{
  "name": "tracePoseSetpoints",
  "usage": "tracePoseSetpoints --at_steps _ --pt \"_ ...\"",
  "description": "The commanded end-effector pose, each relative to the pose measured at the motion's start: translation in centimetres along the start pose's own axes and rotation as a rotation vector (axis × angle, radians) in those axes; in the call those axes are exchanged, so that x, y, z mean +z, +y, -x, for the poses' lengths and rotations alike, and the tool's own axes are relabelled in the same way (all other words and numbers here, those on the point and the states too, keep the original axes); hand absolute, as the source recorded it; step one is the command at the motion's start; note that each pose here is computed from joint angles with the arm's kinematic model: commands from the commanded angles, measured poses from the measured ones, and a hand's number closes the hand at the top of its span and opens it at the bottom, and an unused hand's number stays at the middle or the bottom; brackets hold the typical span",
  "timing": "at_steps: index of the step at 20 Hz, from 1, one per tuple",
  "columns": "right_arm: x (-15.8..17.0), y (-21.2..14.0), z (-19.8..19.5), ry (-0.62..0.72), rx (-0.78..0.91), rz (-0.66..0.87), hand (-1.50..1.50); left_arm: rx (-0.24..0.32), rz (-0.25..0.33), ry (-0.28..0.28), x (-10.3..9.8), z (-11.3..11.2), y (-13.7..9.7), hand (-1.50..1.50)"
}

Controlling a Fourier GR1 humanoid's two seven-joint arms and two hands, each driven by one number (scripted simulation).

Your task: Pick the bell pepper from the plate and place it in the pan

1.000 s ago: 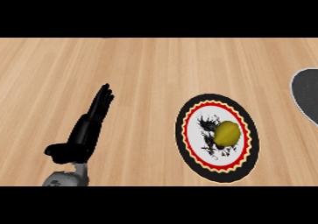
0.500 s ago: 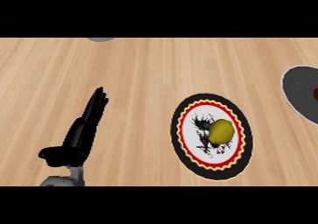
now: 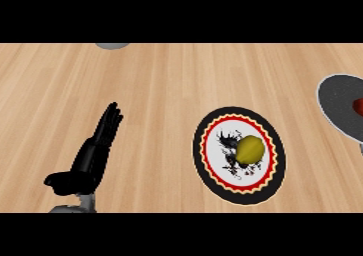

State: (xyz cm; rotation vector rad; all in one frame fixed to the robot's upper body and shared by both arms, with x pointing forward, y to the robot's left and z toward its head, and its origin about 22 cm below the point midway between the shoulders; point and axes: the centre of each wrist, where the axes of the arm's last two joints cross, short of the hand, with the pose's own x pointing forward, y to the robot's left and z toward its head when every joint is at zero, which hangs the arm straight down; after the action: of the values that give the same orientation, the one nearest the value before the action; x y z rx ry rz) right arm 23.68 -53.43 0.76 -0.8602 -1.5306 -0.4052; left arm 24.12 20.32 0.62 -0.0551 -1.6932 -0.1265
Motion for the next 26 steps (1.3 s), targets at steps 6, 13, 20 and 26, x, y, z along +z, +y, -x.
tracePoseSetpoints --at_steps 6,13,20,26 --pt "3.8 -0.5 0.7 -0.014 0.050 -0.039 -1.50 0.001 0.009 0.003 0.2 -0.9 1.7 0.00" --pt "6.3 -2.1 -1.0 -0.016 0.083 -0.043 -1.50 0.007 -0.001 0.008 0.6 -0.2 -0.7 0.00" --pt "7.9 -2.0 -0.6 0.015 0.123 -0.024 -1.50 -0.020 0.008 0.013 0.0 0.0 0.5 0.00" --pt "7.7 -2.3 0.0 -0.030 0.228 -0.012 -1.50 -0.002 0.023 0.001 1.2 -0.1 0.7 0.00"
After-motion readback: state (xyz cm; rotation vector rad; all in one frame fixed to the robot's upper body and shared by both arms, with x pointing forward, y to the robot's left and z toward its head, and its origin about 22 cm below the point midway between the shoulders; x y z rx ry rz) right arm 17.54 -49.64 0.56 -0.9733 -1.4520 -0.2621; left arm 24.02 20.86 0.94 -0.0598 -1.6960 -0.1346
